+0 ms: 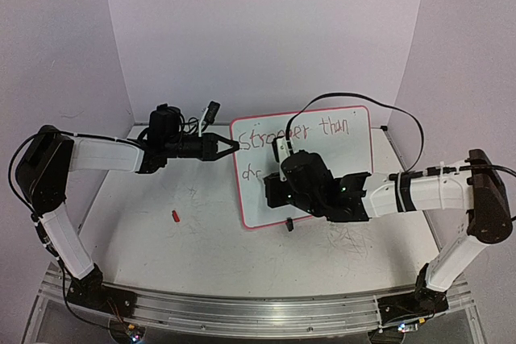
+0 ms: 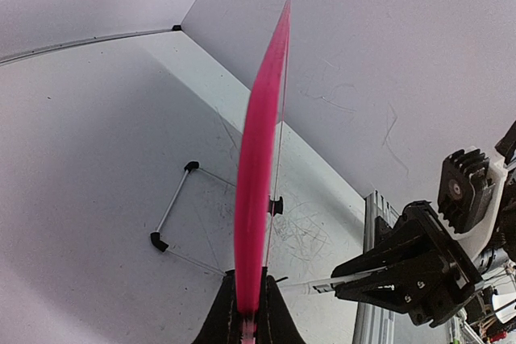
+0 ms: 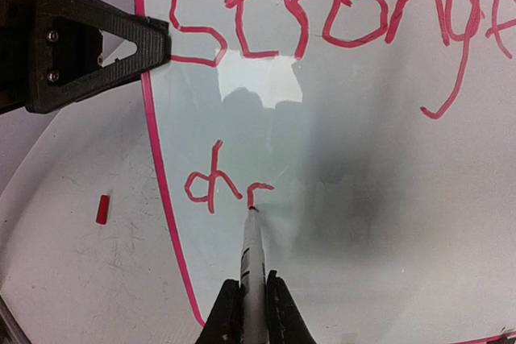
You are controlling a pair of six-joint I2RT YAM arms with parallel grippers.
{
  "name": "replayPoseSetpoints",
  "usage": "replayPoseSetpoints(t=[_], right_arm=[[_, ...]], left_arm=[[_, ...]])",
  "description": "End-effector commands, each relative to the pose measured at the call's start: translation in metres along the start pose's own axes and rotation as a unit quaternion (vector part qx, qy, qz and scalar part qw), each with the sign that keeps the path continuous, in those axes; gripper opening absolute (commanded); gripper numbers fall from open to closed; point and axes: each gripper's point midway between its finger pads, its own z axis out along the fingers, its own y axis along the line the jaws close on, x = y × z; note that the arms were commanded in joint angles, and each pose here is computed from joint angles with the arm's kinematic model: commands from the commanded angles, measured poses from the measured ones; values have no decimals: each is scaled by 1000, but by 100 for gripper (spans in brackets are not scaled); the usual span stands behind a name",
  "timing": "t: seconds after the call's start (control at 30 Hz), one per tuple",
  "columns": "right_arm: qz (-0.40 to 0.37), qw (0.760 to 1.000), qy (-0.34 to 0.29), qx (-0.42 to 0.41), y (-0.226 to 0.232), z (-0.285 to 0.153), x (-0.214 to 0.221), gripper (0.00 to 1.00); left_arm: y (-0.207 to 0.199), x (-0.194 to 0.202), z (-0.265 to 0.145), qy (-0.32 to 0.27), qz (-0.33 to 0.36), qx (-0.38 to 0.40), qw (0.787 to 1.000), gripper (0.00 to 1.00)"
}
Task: Write a sentence on the whiteboard
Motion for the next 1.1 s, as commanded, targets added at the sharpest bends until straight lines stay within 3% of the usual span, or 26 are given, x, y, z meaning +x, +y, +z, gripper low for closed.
replayPoseSetpoints(t=[0.0, 0.53, 1.07], right_arm=[[11, 999, -23, 29, -10, -2, -16, 0], [10, 998, -46, 43, -12, 1, -39, 0], [8, 1000, 1, 23, -14, -2, 0, 0]], left_arm=[[-7, 3, -3, 10, 1, 4, 1000, 0], [-8, 2, -2, 10, 1, 5, 1000, 0], [-8, 2, -3, 10, 2, 6, 1000, 0]])
